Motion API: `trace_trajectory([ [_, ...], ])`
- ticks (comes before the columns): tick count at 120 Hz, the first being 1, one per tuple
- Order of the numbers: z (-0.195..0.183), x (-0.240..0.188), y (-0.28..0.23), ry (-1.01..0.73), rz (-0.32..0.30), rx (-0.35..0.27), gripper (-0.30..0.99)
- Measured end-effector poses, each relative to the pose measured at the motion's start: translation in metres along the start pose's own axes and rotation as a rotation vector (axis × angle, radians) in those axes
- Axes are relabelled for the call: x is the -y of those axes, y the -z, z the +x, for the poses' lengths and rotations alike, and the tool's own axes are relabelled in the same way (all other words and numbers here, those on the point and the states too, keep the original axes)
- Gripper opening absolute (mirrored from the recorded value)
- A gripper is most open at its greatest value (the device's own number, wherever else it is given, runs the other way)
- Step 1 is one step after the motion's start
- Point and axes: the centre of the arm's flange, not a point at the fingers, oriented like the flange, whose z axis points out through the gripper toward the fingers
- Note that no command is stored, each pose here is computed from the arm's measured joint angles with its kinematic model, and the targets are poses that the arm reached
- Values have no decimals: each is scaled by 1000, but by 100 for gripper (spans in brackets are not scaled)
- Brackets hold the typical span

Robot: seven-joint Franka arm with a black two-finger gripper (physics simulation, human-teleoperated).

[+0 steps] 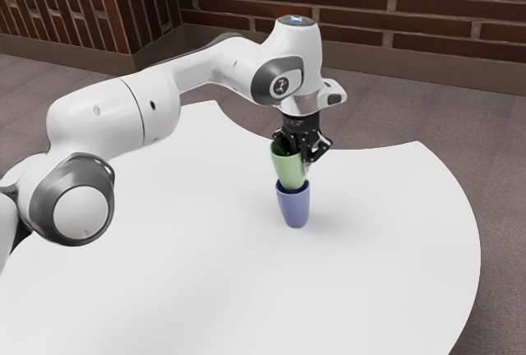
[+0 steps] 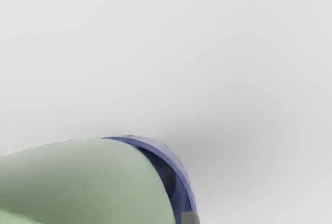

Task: Place the left cup onto the right cup

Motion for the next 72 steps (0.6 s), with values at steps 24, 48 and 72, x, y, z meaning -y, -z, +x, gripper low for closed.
trace_trajectory([
  [24,-1,-2,1,-2,-5,-1,-10],
  [48,-2,-5,3,-3,-9,-1,-9],
  [72,-4,-8,9,-4,-6,-4,-9],
])
